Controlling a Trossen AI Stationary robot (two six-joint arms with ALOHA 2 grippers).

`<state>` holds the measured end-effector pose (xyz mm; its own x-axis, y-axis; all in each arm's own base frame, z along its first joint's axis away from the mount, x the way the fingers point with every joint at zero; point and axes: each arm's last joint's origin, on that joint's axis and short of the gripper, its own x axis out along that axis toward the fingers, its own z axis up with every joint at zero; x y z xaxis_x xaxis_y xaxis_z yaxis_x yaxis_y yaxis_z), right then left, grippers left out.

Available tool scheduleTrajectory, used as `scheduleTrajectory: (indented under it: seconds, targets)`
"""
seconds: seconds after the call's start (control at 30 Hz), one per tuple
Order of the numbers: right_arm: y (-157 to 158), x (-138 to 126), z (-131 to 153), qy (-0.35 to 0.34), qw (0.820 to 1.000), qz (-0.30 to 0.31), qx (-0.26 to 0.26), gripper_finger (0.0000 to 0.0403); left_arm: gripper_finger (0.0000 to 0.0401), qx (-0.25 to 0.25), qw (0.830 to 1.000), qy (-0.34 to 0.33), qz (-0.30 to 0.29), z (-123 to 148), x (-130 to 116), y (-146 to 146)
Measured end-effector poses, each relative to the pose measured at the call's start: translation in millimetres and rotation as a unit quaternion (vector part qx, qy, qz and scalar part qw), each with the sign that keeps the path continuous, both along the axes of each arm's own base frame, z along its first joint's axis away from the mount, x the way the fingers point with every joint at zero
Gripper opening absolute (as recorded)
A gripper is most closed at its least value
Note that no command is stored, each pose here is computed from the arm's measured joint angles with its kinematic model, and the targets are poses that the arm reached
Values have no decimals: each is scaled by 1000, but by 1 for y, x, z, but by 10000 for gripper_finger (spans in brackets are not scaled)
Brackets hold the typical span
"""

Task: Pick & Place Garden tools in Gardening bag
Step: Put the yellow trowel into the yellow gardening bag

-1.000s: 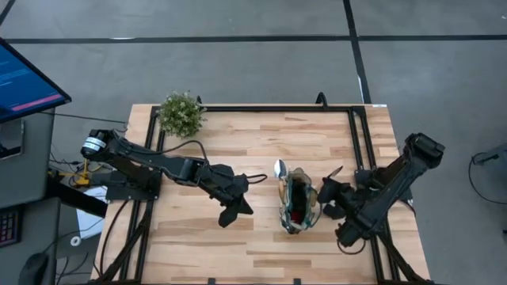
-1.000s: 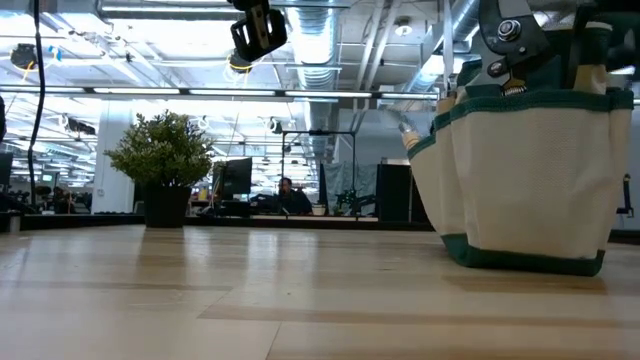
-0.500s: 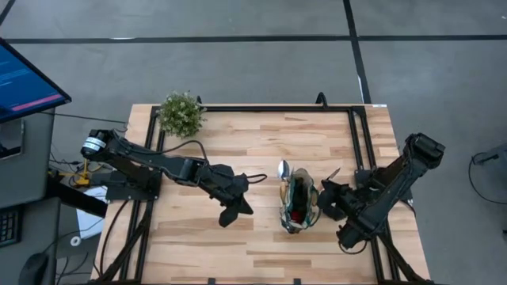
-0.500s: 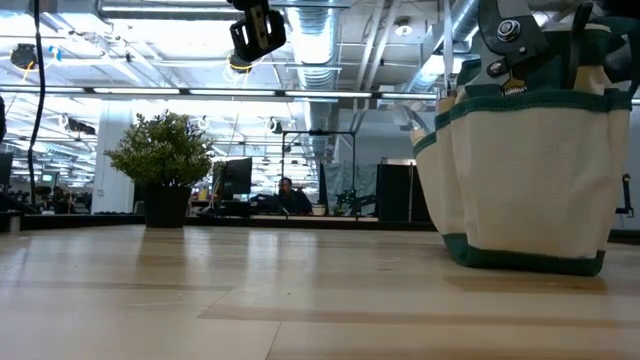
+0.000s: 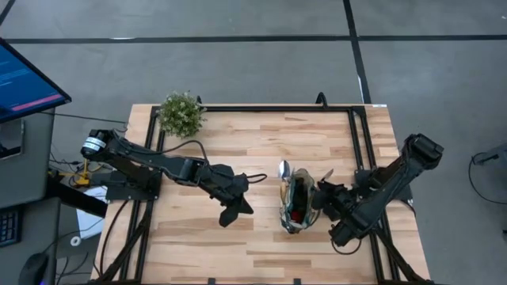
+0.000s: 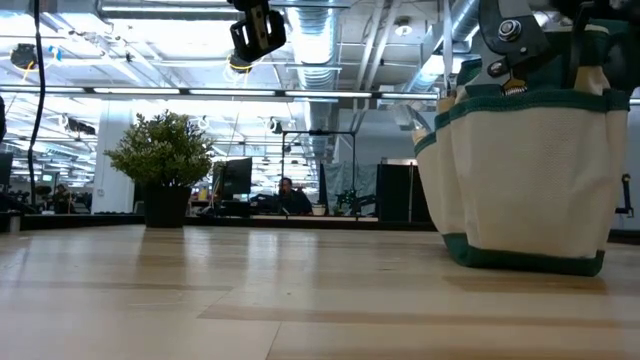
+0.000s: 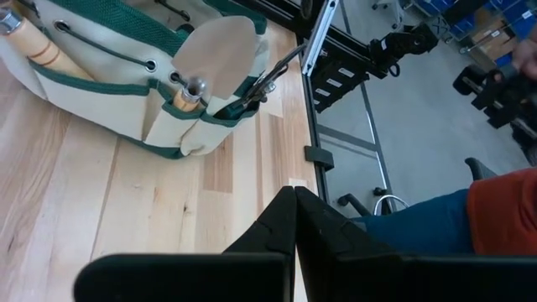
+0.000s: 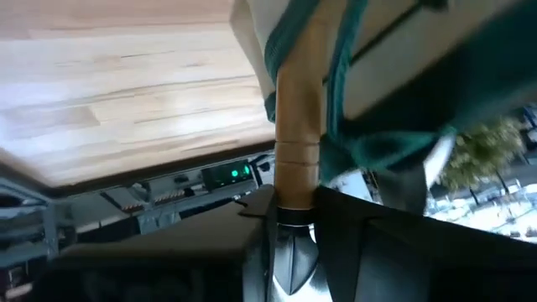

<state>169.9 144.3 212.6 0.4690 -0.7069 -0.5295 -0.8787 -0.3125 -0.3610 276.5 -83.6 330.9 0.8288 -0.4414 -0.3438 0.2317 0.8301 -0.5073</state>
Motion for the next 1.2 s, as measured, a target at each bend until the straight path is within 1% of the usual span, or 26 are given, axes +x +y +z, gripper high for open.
scheduleTrajectory:
  seconds: [0.1,0.23,0.33,0.47,0.6,0.83,0.9,0.97,1.07,1.17,1.2]
  targets:
    - [1,4,-7,26,1000,4,-8,51,2,3,1000,-1,-1,0,0,0]
    - [7,9,-18,37,999,5,-13,53,2,7,1000,-4,-3,0,0,0]
    - [8,12,-26,43,999,-6,-20,63,2,8,1000,-4,-3,0,0,0]
    - [8,15,-33,44,999,-17,-25,92,2,8,1000,-4,-3,0,0,0]
    - [8,15,-32,30,999,-28,-17,134,2,8,1000,-4,-3,0,0,0]
    - [11,18,-11,-15,998,-58,8,238,2,11,1000,-6,-5,0,0,0]
    - [13,20,-4,-31,997,-69,18,261,2,11,1000,-6,-5,0,0,0]
    - [14,21,2,-34,997,-72,20,275,2,15,1000,-8,-7,0,0,0]
    - [17,23,9,-41,996,-76,28,281,2,20,1000,-11,-8,0,0,0]
    - [20,20,21,-72,992,-96,42,282,2,20,1000,-11,-9,0,0,0]
    - [22,20,25,-91,989,-107,54,282,2,20,1000,-11,-9,0,0,0]
